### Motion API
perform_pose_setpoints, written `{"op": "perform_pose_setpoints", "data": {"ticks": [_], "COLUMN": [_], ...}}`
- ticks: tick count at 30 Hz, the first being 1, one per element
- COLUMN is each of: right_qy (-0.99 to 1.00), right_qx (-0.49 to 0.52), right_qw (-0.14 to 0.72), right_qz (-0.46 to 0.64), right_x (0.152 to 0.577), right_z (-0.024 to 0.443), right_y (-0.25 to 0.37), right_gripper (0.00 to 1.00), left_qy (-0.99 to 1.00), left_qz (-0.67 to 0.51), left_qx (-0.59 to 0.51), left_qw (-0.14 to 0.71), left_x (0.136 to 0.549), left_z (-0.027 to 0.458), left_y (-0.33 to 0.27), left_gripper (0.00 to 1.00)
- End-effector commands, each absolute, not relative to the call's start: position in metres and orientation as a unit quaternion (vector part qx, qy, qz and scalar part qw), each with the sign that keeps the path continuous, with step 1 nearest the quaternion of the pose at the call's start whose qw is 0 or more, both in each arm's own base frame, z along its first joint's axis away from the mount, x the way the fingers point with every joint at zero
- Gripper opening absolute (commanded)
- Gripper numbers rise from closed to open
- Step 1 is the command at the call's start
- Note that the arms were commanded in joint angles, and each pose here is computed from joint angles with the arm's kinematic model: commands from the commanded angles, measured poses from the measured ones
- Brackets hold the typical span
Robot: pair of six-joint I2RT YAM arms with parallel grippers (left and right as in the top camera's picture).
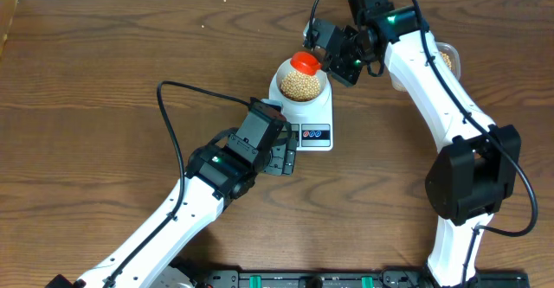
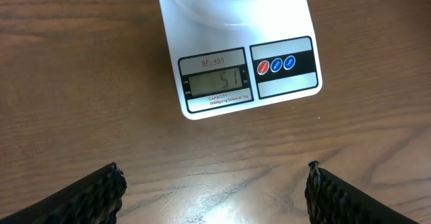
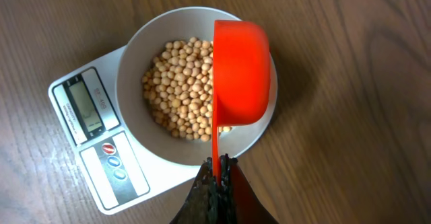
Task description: Scoop item into bowl and weigh 50g on scale
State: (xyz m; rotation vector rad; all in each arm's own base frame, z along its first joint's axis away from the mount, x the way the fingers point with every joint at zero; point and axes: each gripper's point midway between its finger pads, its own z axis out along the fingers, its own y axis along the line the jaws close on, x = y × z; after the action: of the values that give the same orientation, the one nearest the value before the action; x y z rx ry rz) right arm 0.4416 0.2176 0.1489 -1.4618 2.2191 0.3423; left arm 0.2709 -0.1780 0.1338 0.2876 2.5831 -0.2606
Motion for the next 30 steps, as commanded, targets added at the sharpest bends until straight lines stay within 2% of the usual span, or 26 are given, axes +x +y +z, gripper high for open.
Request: {"op": "perform_pose_setpoints", "data": {"ticks": [1,30], "right_qy": [0.800,0.805], "right_qx": [-0.543,-0.543], "right_qw": [0.222,0.203], "right_qz": [0.124,0.129], "right_x": [0.438,0.433], "right_z": [0.142,0.120], "right_y": [0.220,0.220], "right_gripper": [0.01,0.01], "left_qy": [0.954,0.954], "left_qz": [-0.092,-0.092], "left_qx": [0.107,0.107], "left_qw": [0.265,0.265], "left_x": [0.272,0.272], "left_z": [0.134,0.134], "left_y": [-0.176,-0.176], "left_gripper": [0.88,0.88]}}
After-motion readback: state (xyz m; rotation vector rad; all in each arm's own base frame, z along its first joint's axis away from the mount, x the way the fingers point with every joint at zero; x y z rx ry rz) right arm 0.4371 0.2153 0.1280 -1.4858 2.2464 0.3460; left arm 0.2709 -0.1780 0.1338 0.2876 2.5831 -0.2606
